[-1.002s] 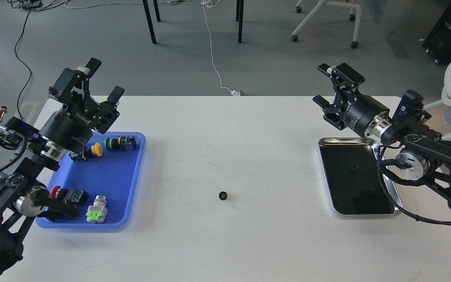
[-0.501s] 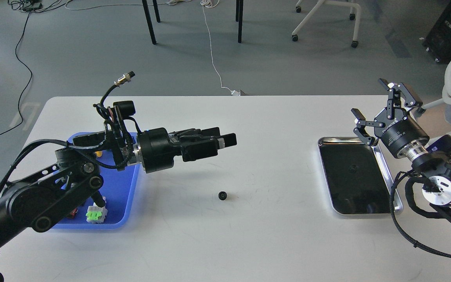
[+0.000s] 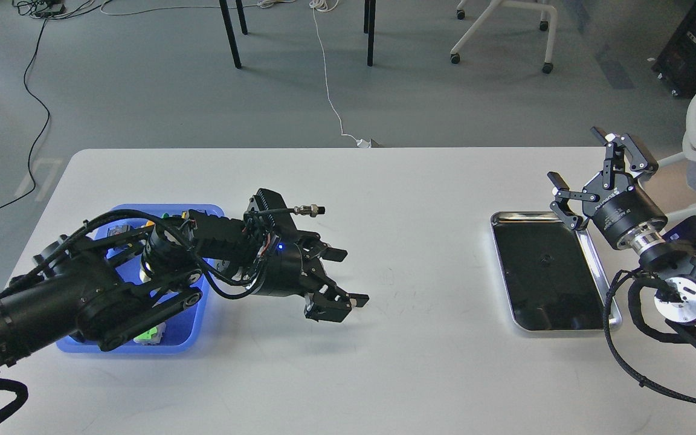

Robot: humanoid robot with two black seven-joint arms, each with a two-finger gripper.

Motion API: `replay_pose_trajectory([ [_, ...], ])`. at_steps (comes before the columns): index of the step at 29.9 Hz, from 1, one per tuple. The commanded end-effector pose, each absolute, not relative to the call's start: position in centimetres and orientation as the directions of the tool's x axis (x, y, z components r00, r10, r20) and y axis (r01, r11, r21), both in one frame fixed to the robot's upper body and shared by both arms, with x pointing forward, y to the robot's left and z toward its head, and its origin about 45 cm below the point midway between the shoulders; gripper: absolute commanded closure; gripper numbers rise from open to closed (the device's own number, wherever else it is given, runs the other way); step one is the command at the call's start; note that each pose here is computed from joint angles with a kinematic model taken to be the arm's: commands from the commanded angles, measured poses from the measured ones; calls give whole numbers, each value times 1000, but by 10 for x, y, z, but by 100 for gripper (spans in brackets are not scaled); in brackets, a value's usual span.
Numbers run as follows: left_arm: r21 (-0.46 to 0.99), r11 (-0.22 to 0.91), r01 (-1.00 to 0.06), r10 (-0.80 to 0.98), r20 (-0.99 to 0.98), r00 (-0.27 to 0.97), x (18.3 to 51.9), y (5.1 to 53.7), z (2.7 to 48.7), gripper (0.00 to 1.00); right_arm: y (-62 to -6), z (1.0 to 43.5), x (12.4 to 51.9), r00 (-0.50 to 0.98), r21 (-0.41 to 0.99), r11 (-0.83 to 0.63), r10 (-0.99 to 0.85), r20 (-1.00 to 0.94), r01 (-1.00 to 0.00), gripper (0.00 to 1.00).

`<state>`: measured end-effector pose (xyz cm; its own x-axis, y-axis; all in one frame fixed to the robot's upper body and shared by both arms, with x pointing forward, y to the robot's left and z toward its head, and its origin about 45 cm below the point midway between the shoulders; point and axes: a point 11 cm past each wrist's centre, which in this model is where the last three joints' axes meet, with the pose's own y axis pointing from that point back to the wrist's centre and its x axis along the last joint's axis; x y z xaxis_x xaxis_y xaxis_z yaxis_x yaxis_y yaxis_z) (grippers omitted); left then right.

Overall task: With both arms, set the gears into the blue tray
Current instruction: 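Reach the left gripper down to the black ring on the table, then grasp the black ring with the left gripper and lift it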

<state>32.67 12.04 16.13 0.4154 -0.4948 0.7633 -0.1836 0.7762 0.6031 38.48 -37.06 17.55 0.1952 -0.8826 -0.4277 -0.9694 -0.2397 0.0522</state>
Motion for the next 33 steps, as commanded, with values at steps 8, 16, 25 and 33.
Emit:
replay_pose_trajectory([
  [8, 667, 728, -160, -562, 714, 417, 330, 114, 132, 6, -372, 176, 385, 193, 52, -236, -885, -425, -970, 1],
  [16, 695, 704, -147, -587, 686, 429, 328, 116, 119, 11, -373, 176, 385, 192, 52, -235, -885, -424, -971, 1],
  [25, 706, 691, -155, -589, 674, 445, 329, 122, 114, 27, -373, 176, 385, 192, 52, -235, -885, -424, -971, 1],
  [33, 714, 682, -159, -590, 666, 457, 330, 126, 109, 30, -373, 176, 385, 191, 52, -234, -886, -423, -971, 1],
])
